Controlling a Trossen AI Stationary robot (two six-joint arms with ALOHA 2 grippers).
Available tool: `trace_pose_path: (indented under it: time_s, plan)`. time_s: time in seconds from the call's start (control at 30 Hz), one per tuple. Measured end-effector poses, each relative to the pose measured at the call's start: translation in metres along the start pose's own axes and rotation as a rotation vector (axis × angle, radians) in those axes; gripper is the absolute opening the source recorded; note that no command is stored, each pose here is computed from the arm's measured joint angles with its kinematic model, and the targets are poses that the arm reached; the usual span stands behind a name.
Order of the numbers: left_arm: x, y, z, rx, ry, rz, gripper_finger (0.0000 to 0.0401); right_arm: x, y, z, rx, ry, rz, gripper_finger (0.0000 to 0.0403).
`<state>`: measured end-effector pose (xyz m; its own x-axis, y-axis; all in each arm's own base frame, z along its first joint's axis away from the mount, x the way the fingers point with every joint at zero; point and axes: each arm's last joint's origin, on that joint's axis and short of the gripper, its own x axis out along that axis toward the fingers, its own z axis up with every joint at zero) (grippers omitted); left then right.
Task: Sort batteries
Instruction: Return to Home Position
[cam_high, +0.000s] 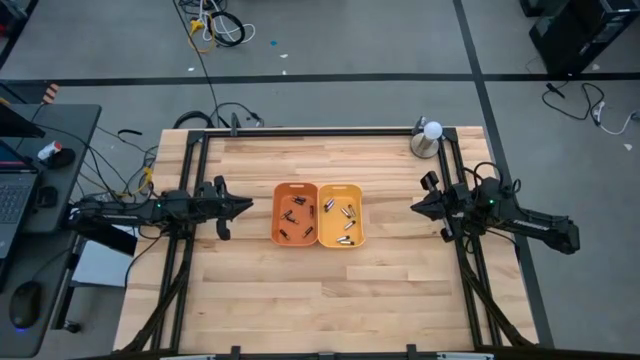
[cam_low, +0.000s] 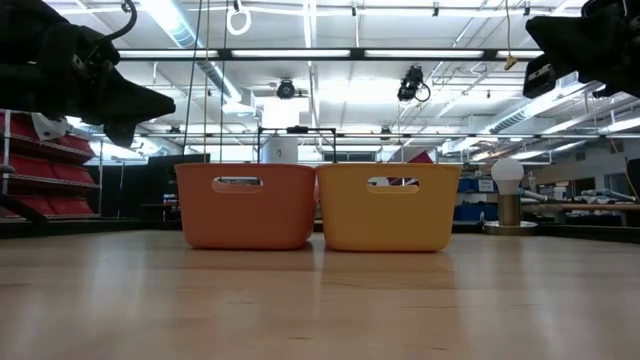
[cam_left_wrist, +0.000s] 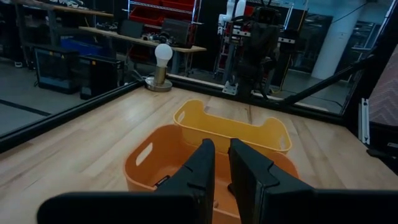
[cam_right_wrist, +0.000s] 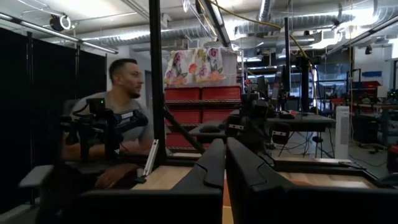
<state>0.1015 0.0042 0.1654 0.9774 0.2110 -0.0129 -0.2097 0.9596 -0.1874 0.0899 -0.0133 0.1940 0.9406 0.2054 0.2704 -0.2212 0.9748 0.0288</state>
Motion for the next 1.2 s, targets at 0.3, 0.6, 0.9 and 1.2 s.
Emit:
trace_pose_path:
  time_s: [0.3, 0.6, 0.9, 1.2]
  plan:
    - [0.0, 0.0, -0.0001, 0.0, 0.0, 0.0, 0.0046, 0.0, 0.0, 0.0, 0.0, 0.0, 0.0, 0.0001]
    - [0.0, 0.0, -0.0001, 0.0, 0.0, 0.0, 0.0046, 0.0, 0.0, 0.0, 0.0, 0.0, 0.0, 0.0005]
    - [0.0, 0.0, -0.0001, 0.0, 0.0, 0.0, 0.0046, 0.0, 0.0, -0.0001, 0.001, 0.0, 0.0, 0.0]
    - [0.0, 0.0, -0.0001, 0.0, 0.0, 0.0, 0.0046, 0.0, 0.0, -0.0001, 0.001, 0.0, 0.0, 0.0003]
